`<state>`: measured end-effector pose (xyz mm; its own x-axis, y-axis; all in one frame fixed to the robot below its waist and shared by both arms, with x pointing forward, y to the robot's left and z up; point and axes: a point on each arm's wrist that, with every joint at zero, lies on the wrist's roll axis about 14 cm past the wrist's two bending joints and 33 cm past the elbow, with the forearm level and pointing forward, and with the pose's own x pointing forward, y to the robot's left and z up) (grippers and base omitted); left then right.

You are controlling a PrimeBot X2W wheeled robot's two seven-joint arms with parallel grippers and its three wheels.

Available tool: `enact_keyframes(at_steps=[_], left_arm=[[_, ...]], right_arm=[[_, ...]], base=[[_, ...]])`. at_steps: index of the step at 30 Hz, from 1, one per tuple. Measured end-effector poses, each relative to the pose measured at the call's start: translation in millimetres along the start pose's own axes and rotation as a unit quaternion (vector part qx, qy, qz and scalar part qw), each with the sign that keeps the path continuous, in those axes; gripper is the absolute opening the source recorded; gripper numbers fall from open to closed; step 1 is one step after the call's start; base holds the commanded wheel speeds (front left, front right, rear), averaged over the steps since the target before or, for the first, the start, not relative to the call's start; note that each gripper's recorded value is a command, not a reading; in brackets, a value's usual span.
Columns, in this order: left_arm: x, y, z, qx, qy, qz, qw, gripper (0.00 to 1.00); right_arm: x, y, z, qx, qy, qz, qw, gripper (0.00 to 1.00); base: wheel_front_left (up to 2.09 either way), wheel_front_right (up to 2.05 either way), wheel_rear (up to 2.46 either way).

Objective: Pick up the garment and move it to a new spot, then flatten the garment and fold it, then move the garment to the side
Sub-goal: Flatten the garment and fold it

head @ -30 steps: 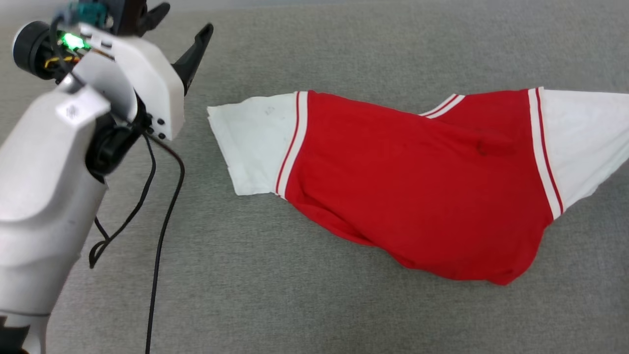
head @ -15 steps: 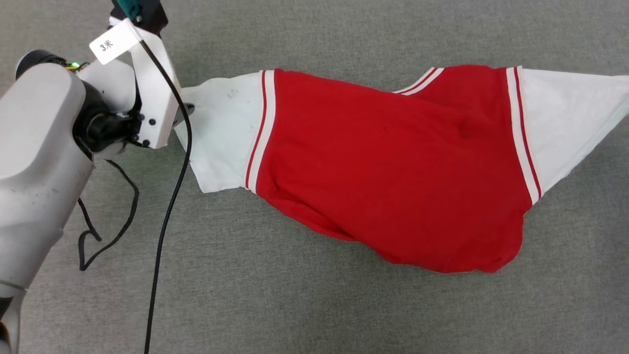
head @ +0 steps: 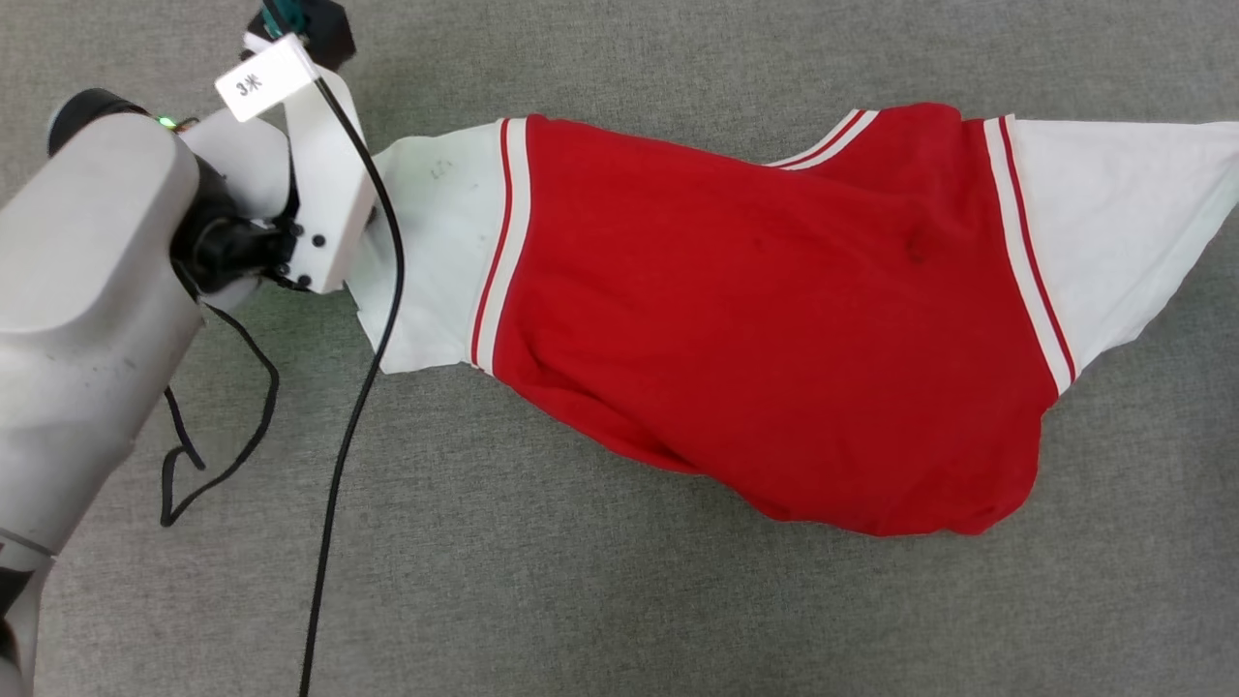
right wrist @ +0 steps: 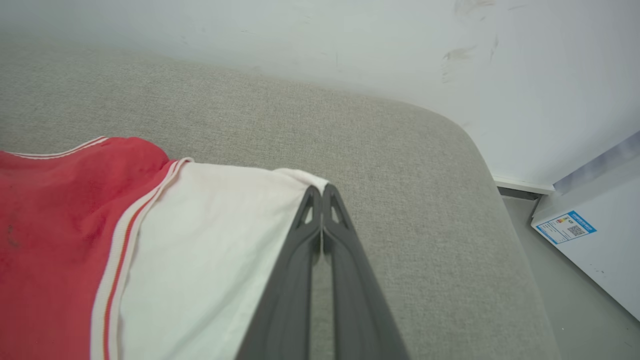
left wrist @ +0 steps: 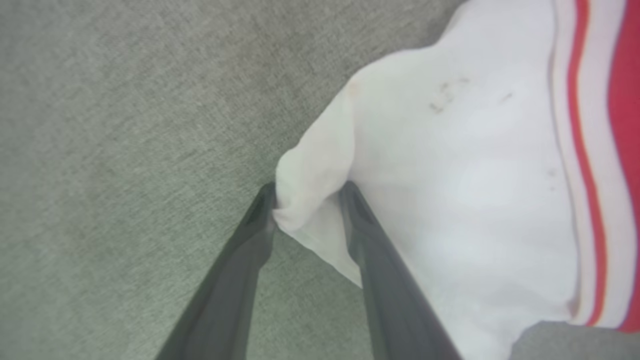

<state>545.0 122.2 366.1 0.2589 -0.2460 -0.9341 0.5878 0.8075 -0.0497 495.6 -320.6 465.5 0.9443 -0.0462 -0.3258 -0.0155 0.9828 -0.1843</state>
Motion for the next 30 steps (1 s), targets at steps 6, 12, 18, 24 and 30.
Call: enact_keyframes(at_steps=[6,12,18,24,30], left_arm=[[-9.2,-4.4,8.3,0.021,-0.052,0.006,0.998,0.00],[-48.8,-0.9,37.2,0.048,-0.165,0.031,0.985,0.00],[-111.9,-0.1,68.6,0.083,-0.294,0.060,0.950,0.00],[-191.9,1.4,94.3,0.114,-0.404,0.095,0.902,0.00],[-285.3,-2.1,120.5,0.143,-0.514,0.141,0.834,0.00]], right_arm=[[-0.6,-3.0,8.8,-0.002,-0.015,0.000,1.000,0.00],[-7.4,-6.0,31.6,-0.003,-0.047,0.001,0.999,0.00],[-16.1,-10.7,66.7,-0.010,-0.091,0.001,0.996,0.00],[-28.4,-15.8,116.2,-0.023,-0.149,-0.002,0.989,0.00],[-41.7,-12.5,176.1,-0.039,-0.211,0.005,0.977,0.00]], base=[[0.00,0.00,0.00],[0.00,0.00,0.00],[0.00,0.00,0.00],[0.00,0.00,0.00],[0.00,0.00,0.00]])
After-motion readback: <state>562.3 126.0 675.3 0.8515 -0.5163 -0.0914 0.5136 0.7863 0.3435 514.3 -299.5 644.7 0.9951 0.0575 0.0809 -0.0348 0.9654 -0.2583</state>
